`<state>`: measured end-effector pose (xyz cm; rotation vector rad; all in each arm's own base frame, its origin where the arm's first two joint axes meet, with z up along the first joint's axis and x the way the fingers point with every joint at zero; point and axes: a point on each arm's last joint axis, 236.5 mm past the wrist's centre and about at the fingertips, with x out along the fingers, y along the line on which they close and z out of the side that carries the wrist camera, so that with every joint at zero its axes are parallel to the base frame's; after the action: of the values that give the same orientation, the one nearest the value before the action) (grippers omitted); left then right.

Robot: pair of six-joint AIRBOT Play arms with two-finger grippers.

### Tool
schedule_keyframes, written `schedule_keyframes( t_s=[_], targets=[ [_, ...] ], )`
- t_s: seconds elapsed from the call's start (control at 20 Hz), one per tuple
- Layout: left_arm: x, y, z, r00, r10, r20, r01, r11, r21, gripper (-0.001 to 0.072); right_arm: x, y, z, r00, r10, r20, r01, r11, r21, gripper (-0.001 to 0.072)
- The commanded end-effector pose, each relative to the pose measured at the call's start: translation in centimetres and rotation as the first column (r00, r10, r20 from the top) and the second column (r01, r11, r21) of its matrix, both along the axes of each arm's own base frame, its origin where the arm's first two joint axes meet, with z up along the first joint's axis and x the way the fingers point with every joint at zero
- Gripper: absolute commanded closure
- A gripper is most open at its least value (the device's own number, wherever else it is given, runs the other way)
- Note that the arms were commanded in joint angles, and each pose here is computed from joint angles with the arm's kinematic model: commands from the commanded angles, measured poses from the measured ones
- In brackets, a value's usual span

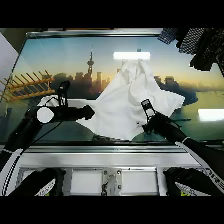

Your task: Fold the clothes and pants, and hang the long-sleeved shirts on hangers.

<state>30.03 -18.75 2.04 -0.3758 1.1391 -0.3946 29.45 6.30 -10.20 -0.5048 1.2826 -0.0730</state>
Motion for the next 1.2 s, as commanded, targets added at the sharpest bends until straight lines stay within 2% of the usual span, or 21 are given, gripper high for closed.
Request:
schedule_keyframes(
  t_s=[0.0, 0.1, 0.2, 0.4, 0.6, 0.9, 1.05, 1.15],
  targets=[
    [-1.0, 0.3, -1.6, 0.999, 0.012, -0.046, -0.012, 1.0, 0.007, 0.0116, -0.3, -0.2, 0.1, 0.998, -0.054, -0.012, 0.055, 0.998, 0.036, 0.0694],
    [-2.0, 0.5, -3.4, 0.993, 0.054, -0.104, -0.053, 0.999, 0.005, 0.0116, -1.2, 0.8, 1.5, 0.995, -0.083, -0.049, 0.087, 0.992, 0.088, 0.0694],
    [-2.6, -0.4, -3.9, 0.994, 0.042, -0.105, -0.042, 0.999, 0.001, 0.0116, -1.7, 3.3, 4.3, 0.995, -0.056, -0.081, 0.071, 0.979, 0.191, 0.0695],
    [-2.6, -5.7, -2.2, 1.0, 0.001, -0.004, -0.001, 0.997, -0.075, 0.0116, -1.2, 7.8, 12.3, 0.998, -0.057, -0.023, 0.061, 0.91, 0.411, 0.0695],
    [-4.1, -12.1, -3.2, 0.989, -0.145, -0.037, 0.143, 0.988, -0.062, 0.0116, -1.7, 9.8, 18.4, 0.998, -0.046, 0.052, 0.012, 0.852, 0.523, 0.0695],
    [-4.0, -19.6, -3.2, 0.962, -0.269, -0.039, 0.266, 0.962, -0.064, 0.0116, -2.6, 9.9, 20.0, 0.997, -0.045, 0.069, -0.001, 0.833, 0.553, 0.0695],
    [-4.1, -20.7, -3.9, 0.955, -0.288, -0.068, 0.285, 0.957, -0.054, 0.0116, -2.6, 9.9, 20.0, 0.997, -0.045, 0.07, -0.001, 0.833, 0.553, 0.0695],
    [-4.2, -20.0, -5.3, 0.961, -0.254, -0.113, 0.253, 0.967, -0.023, 0.0116, -2.6, 9.9, 20.0, 0.997, -0.045, 0.07, -0.001, 0.833, 0.553, 0.0695]
  ],
)
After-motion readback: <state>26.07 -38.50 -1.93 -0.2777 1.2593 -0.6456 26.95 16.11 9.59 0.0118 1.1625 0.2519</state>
